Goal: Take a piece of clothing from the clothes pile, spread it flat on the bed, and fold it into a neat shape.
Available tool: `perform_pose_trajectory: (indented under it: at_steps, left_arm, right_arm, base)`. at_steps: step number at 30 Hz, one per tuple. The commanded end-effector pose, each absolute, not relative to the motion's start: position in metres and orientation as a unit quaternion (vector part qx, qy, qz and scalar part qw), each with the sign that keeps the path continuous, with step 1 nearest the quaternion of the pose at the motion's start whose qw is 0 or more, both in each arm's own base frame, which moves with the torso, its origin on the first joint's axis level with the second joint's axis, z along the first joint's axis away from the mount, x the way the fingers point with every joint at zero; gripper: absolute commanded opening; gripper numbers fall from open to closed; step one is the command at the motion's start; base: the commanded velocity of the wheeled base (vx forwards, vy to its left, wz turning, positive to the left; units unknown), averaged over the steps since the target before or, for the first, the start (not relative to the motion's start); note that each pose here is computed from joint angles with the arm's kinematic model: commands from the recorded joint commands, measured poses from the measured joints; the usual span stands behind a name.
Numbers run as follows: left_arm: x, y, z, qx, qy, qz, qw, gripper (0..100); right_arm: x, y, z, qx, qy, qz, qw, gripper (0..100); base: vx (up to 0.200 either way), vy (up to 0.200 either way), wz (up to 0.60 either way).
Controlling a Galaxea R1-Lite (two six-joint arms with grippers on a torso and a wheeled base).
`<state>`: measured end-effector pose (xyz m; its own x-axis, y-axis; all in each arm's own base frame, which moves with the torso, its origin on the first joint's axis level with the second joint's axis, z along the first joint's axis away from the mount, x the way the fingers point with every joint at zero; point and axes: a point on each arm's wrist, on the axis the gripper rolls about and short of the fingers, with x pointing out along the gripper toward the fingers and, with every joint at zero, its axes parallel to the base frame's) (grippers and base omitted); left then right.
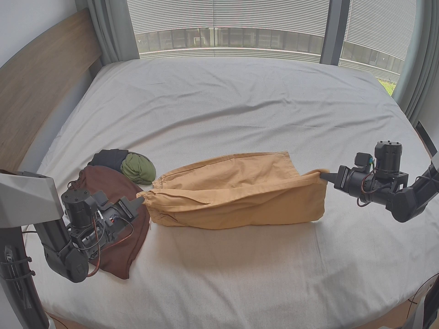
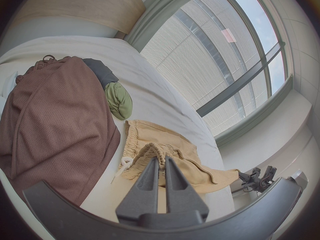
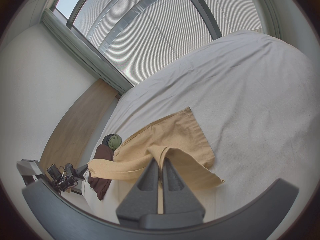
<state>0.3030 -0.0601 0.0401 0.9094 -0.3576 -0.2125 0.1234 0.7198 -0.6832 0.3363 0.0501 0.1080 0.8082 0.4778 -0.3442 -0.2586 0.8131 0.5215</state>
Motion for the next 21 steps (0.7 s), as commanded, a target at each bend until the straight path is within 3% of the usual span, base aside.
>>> perform_pose_trajectory:
  at_steps: [1,21]
  left_arm:
    - [0.308,-0.061,0.043,-0.363,0.156,-0.128,0.91,0]
    - [0.324,-0.062,0.037,-0.374,0.138,-0.103,0.911,0]
  right_arm:
    - [0.351,0.052,0.115,0.231,0.227,0.202,0.925,0]
    - [0.405,0.06,0.118,0.23,0.231,0.201,0.924,0]
  base:
    - [0.0,0.0,0.0]
    - [0.0,0.0,0.0]
